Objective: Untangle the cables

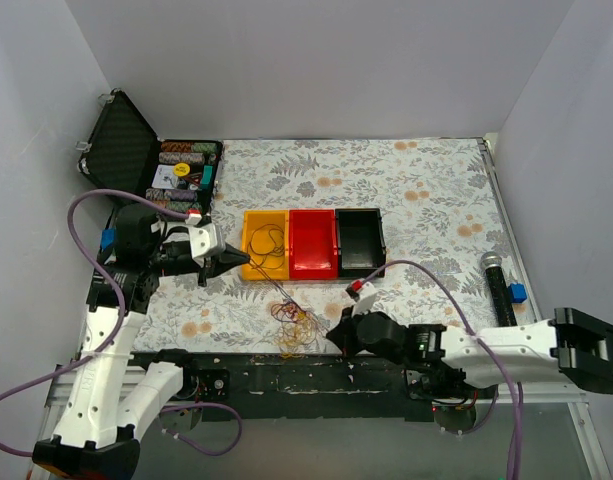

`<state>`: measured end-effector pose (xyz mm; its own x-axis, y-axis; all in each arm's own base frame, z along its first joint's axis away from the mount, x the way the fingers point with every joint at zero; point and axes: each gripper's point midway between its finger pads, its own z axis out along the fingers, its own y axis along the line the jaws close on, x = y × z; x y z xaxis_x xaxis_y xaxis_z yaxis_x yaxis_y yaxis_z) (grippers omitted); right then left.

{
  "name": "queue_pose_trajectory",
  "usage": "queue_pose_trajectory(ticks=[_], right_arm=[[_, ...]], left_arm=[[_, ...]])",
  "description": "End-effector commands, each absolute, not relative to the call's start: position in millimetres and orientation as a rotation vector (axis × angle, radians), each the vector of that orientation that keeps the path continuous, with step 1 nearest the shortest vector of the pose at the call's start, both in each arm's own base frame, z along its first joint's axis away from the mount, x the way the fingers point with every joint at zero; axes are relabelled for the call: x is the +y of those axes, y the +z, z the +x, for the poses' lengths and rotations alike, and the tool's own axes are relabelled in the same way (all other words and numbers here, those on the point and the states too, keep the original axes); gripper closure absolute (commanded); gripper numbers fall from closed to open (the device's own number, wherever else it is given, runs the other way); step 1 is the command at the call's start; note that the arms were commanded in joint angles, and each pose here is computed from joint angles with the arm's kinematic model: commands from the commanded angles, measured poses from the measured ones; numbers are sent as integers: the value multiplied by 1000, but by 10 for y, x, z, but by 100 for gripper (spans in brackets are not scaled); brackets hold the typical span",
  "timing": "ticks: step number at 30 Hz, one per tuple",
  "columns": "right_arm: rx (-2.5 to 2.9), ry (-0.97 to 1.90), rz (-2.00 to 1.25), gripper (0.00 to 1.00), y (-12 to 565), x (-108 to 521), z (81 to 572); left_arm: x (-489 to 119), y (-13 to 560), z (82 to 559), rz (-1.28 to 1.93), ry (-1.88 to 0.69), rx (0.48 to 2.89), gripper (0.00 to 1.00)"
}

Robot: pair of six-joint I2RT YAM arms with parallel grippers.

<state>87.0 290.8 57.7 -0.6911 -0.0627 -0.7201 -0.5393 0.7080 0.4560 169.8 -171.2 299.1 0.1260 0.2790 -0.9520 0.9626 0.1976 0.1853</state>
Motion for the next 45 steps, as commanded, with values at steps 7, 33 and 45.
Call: queue_pose_trajectory(ticks=[7, 33, 45], right_arm=[[2411, 557, -61, 99, 240, 1949, 914], [2496, 127, 177, 99, 351, 1249, 904], [2535, -13, 100, 99, 232, 1251, 873]], left_arm=[[-1552, 3680, 2000, 1125, -518, 1309, 100], [159, 4863, 2664, -119, 122, 1222, 100], [43, 5969, 2523, -281, -157, 1069, 100]])
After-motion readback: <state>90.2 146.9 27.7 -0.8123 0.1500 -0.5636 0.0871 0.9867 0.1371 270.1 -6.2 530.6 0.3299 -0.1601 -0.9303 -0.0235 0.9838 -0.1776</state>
